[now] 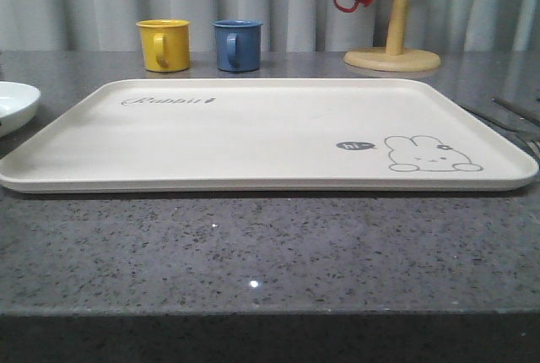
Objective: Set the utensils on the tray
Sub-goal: 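Lower the left gripper to the white plate's rim and grasp it, then carry the white plate with the left gripper onto the cream tray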
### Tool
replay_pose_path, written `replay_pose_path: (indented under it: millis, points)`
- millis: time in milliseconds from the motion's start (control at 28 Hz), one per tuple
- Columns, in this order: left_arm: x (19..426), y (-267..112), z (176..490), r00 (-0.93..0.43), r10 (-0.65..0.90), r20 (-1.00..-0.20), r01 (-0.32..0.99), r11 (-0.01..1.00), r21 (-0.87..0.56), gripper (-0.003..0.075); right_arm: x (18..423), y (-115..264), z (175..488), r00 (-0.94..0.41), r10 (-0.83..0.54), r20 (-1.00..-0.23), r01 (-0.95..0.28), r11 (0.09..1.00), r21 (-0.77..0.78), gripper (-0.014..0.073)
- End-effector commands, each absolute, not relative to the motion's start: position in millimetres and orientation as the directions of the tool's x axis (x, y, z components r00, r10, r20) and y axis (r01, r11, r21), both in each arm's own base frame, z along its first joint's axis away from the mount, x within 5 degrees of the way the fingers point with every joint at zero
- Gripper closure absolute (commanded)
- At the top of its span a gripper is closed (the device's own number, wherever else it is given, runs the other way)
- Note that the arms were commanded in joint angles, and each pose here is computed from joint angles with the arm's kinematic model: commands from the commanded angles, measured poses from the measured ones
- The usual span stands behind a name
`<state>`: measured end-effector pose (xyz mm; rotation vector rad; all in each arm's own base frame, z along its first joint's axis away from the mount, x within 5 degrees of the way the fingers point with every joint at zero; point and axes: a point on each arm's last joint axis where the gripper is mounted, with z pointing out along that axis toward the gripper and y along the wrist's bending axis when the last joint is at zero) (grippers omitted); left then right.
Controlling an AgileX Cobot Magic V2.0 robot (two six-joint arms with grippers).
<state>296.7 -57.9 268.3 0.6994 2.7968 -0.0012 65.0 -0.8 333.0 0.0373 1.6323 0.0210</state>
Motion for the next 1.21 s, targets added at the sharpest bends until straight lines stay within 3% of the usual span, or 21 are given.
replay_pose_path:
  millis: [0, 428, 749, 1177]
  points:
    - [299, -61, 281, -0.838, 0.464, -0.287, 0.465, 0.882, 0.069, 0.0424, 65, -1, 351, 0.034, 0.028, -0.999, 0.011, 1.000, 0.029, -0.0059]
    - [301, -58, 281, -0.829, 0.486, -0.278, 0.474, 0.873, 0.113, 0.0736, 65, -1, 351, 0.034, 0.028, -0.999, 0.011, 1.000, 0.029, -0.0059]
    - [298, -61, 306, -0.787, 0.519, -0.334, 0.486, 0.855, 0.182, 0.0738, 65, -1, 351, 0.034, 0.028, -0.999, 0.011, 1.000, 0.029, -0.0059]
    - [284, -112, 385, -0.584, 0.632, -0.510, 0.561, 0.768, 0.309, 0.0738, 65, -1, 351, 0.034, 0.028, -0.999, 0.011, 1.000, 0.029, -0.0059]
